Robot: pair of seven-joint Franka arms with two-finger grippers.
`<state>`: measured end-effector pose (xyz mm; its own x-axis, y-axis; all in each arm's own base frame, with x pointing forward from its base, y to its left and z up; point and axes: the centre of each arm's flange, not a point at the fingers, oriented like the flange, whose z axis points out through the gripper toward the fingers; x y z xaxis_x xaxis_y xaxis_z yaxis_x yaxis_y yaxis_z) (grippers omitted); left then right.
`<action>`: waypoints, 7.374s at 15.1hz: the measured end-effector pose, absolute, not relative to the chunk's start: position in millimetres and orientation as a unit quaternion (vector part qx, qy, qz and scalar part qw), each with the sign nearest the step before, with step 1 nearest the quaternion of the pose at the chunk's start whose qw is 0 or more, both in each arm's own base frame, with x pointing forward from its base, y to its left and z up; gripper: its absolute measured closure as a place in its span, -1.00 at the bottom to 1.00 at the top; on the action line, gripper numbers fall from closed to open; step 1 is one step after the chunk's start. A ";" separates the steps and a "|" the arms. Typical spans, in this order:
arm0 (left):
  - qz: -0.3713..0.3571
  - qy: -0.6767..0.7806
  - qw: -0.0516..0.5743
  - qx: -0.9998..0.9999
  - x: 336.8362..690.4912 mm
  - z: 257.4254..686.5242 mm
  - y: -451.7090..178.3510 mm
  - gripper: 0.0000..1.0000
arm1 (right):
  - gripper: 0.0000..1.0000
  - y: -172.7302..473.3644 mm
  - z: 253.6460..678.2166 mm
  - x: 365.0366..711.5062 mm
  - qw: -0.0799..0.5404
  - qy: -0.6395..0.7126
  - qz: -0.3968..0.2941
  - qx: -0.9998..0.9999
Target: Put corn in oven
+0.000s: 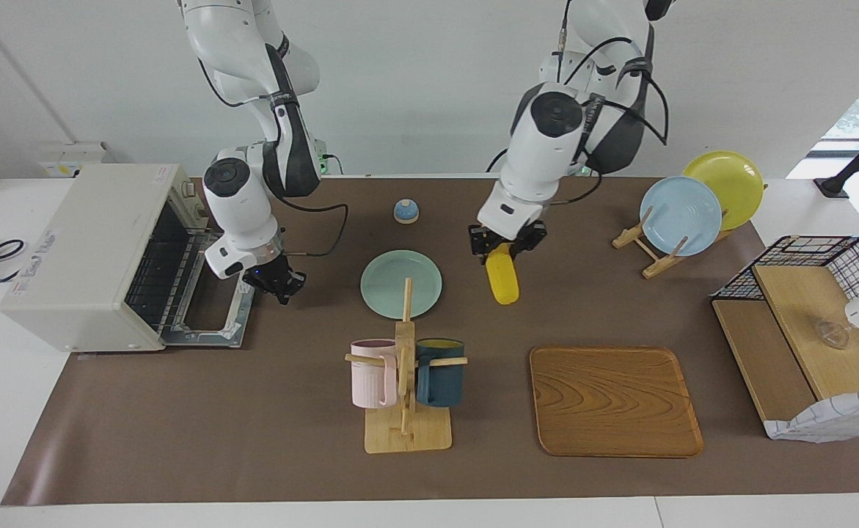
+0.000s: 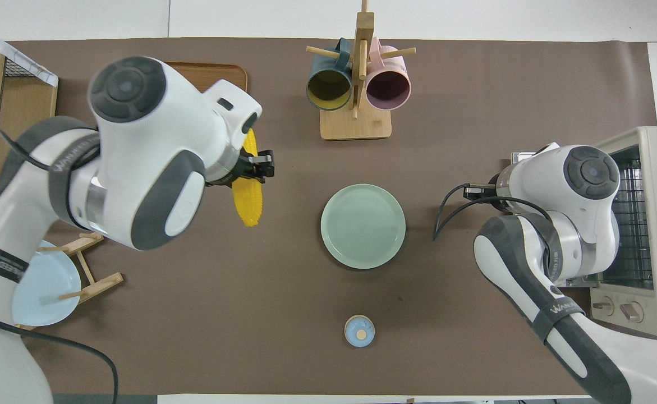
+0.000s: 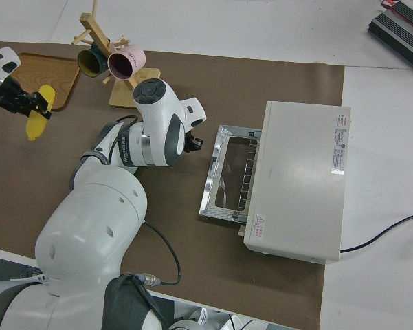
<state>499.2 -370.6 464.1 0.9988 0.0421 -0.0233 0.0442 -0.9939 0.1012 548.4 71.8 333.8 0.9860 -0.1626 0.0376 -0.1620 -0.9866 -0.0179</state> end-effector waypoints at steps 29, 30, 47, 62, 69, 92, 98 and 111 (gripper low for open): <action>0.017 0.020 0.080 0.996 492.6 415.2 -402.9 -1.00 | -1.00 62.3 364.7 565.1 -0.002 0.088 0.019 -0.996; 0.017 0.024 0.075 0.997 506.3 439.5 -372.4 -1.00 | -1.00 63.4 364.8 565.0 -0.002 0.087 0.020 -0.996; -0.039 0.019 -0.003 0.999 503.2 594.3 -130.1 -1.00 | -1.00 437.0 324.9 518.0 -0.045 0.094 -0.007 -0.995; -0.042 0.014 -0.002 0.999 509.2 625.3 -135.0 -1.00 | 0.93 422.3 310.2 488.1 -0.083 0.060 -0.006 -0.995; -0.046 0.014 -0.001 0.999 513.1 621.6 -136.0 -1.00 | 0.95 302.2 408.2 552.5 -0.139 0.049 0.043 -0.988; -0.046 0.013 0.001 0.999 513.0 622.1 -136.8 -1.00 | 0.95 -58.7 376.2 519.9 -0.097 0.017 0.124 -0.987; -0.046 0.013 0.001 0.999 512.9 622.1 -137.4 -1.00 | 0.95 -63.2 373.1 516.8 -0.095 0.019 0.104 -0.990; -0.046 0.013 0.001 0.999 512.9 622.1 -137.4 -1.00 | 0.70 -7.2 412.5 545.6 -0.098 -0.015 0.087 -0.991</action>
